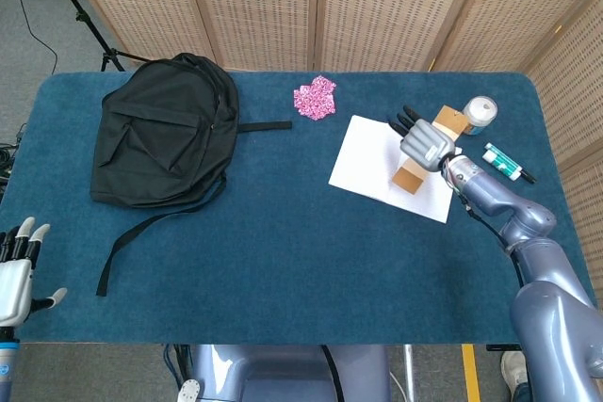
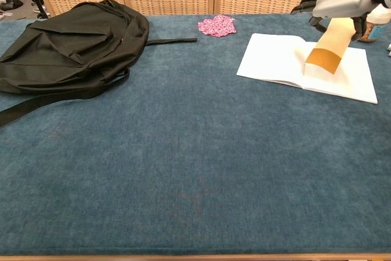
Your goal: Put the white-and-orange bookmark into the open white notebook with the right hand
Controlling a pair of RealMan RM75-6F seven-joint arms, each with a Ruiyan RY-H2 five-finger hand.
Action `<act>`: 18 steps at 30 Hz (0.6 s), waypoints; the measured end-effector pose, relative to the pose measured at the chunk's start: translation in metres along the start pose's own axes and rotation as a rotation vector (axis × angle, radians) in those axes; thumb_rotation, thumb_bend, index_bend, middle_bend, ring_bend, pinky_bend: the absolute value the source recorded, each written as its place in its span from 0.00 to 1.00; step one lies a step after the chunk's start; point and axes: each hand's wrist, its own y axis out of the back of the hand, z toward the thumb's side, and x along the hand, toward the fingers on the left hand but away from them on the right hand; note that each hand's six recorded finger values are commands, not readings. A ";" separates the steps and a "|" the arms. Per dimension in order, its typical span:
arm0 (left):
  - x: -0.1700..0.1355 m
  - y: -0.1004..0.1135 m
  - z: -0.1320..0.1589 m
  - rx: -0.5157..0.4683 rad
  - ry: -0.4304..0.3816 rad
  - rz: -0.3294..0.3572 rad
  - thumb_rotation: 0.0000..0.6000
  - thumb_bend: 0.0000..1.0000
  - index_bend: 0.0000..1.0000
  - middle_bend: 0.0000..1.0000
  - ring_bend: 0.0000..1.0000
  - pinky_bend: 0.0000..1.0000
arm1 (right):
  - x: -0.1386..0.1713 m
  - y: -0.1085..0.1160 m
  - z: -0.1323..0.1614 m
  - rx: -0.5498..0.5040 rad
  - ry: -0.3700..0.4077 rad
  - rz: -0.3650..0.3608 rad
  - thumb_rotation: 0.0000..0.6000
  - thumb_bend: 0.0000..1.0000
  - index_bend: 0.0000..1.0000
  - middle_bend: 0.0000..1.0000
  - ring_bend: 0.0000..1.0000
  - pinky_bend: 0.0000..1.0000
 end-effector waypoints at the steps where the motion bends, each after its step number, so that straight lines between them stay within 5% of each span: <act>1: -0.001 0.000 0.000 0.000 -0.002 0.001 1.00 0.00 0.00 0.00 0.00 0.00 | 0.000 -0.004 0.004 0.008 0.009 0.008 1.00 0.31 0.50 0.00 0.00 0.00; 18: 0.000 -0.005 -0.003 0.003 0.005 -0.014 1.00 0.00 0.00 0.00 0.00 0.00 | -0.008 -0.008 0.039 0.072 0.078 -0.002 1.00 0.31 0.50 0.00 0.00 0.00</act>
